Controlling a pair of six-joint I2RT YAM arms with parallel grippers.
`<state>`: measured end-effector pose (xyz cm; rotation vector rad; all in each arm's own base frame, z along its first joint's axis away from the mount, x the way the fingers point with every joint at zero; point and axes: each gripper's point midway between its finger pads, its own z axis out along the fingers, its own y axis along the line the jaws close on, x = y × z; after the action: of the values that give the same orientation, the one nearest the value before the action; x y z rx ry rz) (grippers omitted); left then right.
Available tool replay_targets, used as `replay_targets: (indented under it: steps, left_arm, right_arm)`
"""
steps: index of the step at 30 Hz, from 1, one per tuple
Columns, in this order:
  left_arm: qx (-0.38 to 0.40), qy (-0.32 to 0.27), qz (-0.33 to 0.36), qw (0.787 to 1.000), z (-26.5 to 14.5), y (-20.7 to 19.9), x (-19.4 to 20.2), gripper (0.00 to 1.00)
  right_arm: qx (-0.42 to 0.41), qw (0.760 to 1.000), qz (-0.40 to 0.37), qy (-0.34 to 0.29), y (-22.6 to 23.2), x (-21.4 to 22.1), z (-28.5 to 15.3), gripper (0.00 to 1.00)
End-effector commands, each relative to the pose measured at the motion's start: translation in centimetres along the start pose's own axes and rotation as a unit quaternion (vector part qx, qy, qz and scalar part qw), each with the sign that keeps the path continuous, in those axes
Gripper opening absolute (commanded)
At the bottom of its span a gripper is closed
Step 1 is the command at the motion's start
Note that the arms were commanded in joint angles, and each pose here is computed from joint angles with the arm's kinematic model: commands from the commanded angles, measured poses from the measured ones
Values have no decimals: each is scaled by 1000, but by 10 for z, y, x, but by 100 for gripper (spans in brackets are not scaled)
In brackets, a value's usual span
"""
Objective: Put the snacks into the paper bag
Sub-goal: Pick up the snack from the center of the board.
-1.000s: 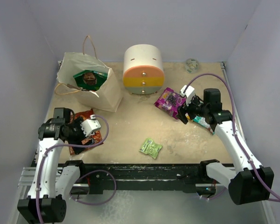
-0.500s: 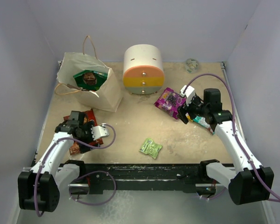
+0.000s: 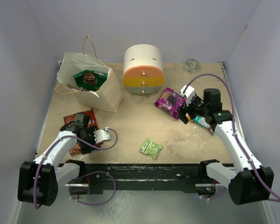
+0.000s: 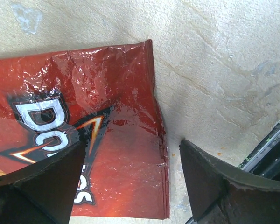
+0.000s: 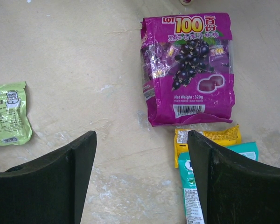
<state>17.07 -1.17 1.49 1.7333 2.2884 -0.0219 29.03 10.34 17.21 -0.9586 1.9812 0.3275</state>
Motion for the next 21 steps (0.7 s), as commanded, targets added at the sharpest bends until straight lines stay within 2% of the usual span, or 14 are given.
replay_targets:
  steps: [1,13,21]
  left_arm:
    - [-10,21,35,999,13,7,9,81]
    - [12,51,58,997,20,6,19,40]
    - [39,10,29,999,0,4,-5,12]
  right_arm:
    - [4,1000,-11,-7,0,-3,-2,81]
    - [2,1000,-11,-6,0,-3,-2,81]
    - [2,1000,-11,-4,0,-2,-1,81]
